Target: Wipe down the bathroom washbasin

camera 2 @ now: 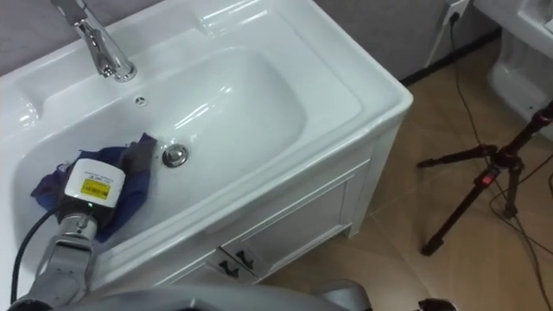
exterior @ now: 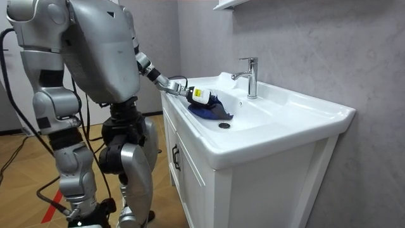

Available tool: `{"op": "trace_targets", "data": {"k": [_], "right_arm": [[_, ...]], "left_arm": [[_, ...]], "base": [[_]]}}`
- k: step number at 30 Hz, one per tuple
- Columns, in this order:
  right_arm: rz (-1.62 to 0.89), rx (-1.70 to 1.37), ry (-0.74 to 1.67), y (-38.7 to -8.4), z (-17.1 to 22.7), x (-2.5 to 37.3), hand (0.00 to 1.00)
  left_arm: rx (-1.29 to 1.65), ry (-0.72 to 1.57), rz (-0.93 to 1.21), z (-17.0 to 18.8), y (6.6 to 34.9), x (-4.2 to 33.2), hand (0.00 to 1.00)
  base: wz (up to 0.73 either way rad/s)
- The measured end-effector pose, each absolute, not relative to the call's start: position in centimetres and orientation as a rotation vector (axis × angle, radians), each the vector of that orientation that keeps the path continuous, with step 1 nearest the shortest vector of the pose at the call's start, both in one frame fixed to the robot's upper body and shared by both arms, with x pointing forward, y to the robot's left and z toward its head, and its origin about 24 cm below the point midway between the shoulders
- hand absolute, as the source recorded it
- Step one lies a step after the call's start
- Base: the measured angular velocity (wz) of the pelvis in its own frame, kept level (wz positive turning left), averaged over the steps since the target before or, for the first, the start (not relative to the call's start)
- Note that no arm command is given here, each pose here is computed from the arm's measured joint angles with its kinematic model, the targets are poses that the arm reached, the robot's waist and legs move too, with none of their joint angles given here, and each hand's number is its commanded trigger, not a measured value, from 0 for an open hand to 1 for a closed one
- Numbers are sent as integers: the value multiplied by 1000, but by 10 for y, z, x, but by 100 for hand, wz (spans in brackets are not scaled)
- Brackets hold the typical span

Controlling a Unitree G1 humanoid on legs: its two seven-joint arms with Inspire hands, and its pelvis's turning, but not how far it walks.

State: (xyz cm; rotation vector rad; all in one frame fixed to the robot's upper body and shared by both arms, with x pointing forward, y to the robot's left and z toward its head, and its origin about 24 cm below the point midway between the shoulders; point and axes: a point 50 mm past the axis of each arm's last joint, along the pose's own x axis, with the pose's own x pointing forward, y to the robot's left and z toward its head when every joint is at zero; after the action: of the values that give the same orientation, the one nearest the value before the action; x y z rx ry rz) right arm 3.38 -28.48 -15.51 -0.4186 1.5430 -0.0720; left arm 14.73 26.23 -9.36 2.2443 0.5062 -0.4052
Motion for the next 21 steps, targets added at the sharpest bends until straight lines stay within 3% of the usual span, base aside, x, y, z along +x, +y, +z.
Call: {"op": "trace_targets", "data": {"k": [21], "right_arm": [[-131, -446, 1531, -278, -158, 33, 0]], "left_arm": [[2253, 697, -411, -97, 260, 146, 100]], "base": [[1]]}}
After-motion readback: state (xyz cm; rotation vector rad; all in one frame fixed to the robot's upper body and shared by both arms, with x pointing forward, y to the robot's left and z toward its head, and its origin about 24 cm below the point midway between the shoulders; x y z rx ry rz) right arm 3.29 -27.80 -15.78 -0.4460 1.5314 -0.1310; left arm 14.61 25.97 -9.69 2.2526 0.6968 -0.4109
